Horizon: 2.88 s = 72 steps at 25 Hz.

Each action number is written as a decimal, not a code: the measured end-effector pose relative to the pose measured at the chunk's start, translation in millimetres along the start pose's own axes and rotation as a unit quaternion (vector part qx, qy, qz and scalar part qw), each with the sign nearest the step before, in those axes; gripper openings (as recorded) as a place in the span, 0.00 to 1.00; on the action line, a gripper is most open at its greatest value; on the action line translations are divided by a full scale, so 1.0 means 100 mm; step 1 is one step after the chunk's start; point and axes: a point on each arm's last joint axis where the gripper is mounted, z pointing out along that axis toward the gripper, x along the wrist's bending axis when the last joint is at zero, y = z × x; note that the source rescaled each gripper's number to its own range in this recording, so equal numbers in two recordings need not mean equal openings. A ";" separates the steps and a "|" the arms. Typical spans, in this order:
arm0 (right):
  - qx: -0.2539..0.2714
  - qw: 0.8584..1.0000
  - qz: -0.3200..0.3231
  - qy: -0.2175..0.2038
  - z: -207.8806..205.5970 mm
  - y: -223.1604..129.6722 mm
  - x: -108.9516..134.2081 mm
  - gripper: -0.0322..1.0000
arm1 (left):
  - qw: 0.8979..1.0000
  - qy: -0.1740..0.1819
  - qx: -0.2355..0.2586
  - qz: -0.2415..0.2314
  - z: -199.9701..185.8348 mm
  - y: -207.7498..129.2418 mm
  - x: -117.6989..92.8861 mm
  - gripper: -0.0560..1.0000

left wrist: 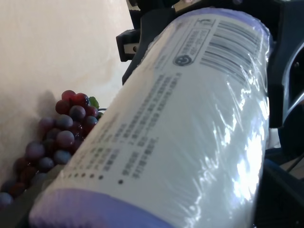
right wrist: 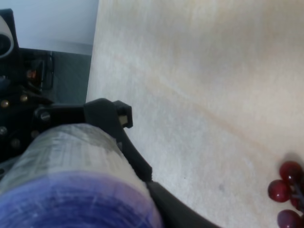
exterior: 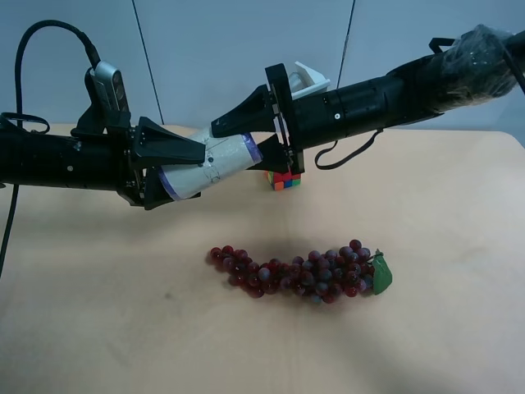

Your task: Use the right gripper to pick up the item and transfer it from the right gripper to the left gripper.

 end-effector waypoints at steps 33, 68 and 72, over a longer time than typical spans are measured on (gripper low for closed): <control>0.100 0.918 -0.238 -0.302 -0.54 -0.24 0.40 0.76 | 0.999 0.012 -0.011 -0.034 0.01 0.02 0.04 0.07; -0.142 0.768 -0.270 -0.564 -1.95 -1.97 1.59 0.84 | 1.000 0.018 0.007 -0.023 0.01 -0.02 0.05 0.06; -0.149 0.773 -0.247 -0.565 -1.99 -2.23 1.49 0.84 | 1.000 0.018 0.008 -0.022 0.01 -0.02 0.05 0.06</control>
